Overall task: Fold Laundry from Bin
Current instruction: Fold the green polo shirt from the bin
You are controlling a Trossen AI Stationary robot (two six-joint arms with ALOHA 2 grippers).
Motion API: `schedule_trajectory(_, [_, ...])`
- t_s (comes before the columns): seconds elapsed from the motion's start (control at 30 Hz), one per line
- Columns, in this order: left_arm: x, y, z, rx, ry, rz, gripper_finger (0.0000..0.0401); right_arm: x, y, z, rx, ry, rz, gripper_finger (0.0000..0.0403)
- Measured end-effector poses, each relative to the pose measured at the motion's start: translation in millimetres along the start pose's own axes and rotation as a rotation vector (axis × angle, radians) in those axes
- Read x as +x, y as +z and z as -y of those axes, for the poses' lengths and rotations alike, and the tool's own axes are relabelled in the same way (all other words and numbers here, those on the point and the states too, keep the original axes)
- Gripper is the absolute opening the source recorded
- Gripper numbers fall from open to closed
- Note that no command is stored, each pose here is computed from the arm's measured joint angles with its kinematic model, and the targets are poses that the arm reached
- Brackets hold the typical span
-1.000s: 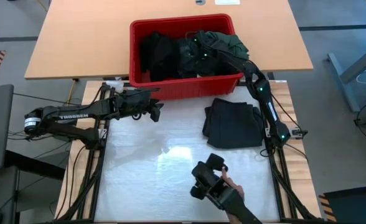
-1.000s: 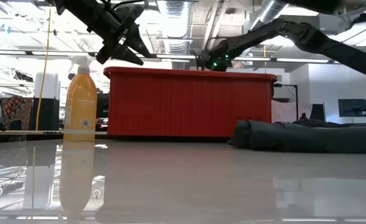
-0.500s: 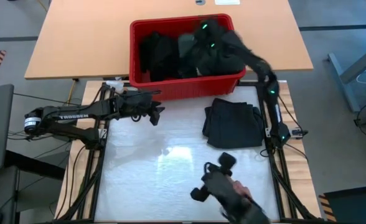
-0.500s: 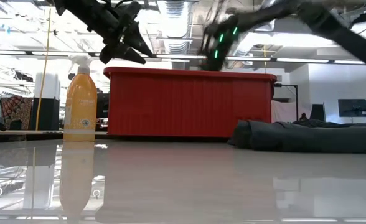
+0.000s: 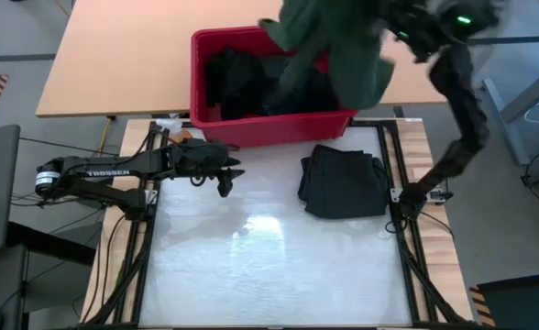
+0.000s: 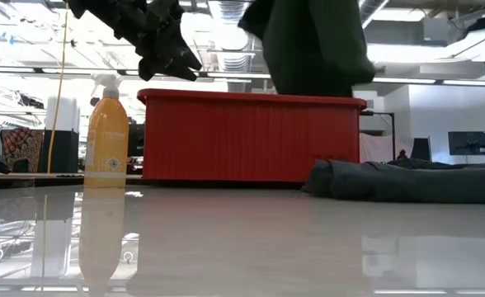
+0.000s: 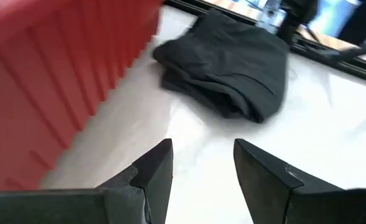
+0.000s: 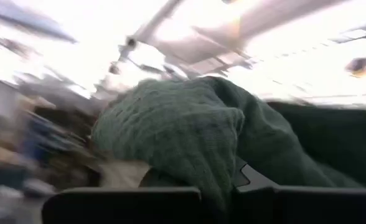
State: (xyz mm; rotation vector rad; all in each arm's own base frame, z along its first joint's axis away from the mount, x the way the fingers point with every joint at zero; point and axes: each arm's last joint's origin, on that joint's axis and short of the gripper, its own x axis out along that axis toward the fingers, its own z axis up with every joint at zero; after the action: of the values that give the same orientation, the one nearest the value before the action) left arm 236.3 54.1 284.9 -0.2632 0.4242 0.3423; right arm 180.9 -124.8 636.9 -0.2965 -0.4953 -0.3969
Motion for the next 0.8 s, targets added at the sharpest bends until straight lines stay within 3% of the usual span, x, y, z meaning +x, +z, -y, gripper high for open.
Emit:
schedule_trajectory(0.13, [0,-1,4,0.05,-0.086,-0.02,0.0157,-23,31,-32,0.125,0.209,0.039,0.0025])
schedule_trajectory(0.27, [-1,-5,11,0.102,-0.132,-0.048,0.0157,-42,29,-59,0.209,0.337,-0.16,0.0032])
schedule_trajectory(0.4, [-2,-7,20,0.102,-0.181,-0.059,0.0157,-51,12,-91,0.224,0.386,-0.386,0.0024])
schedule_trajectory(0.57, [-5,-15,38,0.067,-0.244,-0.075,0.0157,-57,-12,-134,0.118,0.461,-0.539,0.0024])
schedule_trajectory(0.67, [-7,-21,50,0.023,-0.234,-0.076,0.0157,-68,-40,-147,0.117,0.474,-0.632,0.0024])
schedule_trajectory(0.8, [-12,-29,70,-0.051,-0.222,-0.026,0.0157,-84,-89,-163,0.254,0.521,-0.543,0.0024])
